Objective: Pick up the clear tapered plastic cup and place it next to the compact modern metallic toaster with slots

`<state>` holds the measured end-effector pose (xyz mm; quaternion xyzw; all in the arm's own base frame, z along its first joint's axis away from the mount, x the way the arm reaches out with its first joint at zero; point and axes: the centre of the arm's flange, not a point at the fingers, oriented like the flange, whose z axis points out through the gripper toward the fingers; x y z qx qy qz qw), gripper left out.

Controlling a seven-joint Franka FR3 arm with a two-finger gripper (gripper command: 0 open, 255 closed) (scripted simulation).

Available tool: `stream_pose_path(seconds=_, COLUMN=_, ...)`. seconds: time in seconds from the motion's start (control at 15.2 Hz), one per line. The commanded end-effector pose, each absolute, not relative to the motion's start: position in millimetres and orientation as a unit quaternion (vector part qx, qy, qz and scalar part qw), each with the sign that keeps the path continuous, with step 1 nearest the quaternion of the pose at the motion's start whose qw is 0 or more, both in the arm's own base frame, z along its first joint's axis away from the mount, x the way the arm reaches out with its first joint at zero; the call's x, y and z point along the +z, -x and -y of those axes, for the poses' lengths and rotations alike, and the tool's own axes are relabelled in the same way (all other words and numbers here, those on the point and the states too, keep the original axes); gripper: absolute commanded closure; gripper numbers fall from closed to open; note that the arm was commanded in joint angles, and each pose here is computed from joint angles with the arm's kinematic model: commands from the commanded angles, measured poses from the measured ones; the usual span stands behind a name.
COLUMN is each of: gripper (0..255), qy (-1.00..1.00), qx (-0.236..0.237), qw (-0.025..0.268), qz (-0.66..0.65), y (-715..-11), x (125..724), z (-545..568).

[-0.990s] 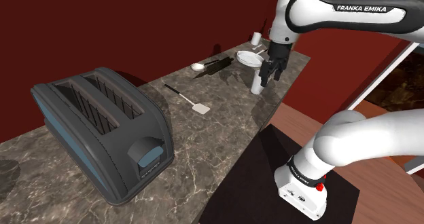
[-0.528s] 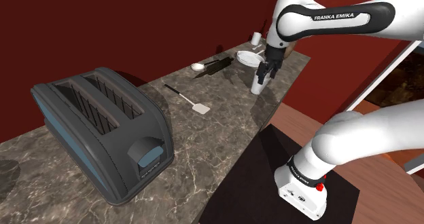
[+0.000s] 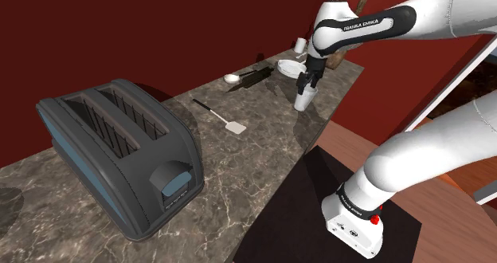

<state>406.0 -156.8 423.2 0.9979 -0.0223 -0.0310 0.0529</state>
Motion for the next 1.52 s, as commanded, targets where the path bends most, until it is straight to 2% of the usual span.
stream_pose_path(seconds=0.0, gripper=0, qy=-0.998, qx=-0.023, qw=0.059, qz=0.021, y=-420, x=413, z=176)
stream_pose_path(seconds=0.73, gripper=0, qy=-0.998, qx=-0.01, qw=0.067, qz=0.02, y=-440, x=359, z=212)
stream_pose_path(seconds=1.25, gripper=0, qy=-0.998, qx=-0.01, qw=0.067, qz=0.02, y=-440, x=360, z=212)
stream_pose_path(seconds=1.32, gripper=255, qy=-0.998, qx=-0.01, qw=0.067, qz=0.02, y=-440, x=360, z=212)
stream_pose_path(seconds=1.45, gripper=255, qy=-0.998, qx=-0.01, qw=0.067, qz=0.02, y=-440, x=360, z=212)
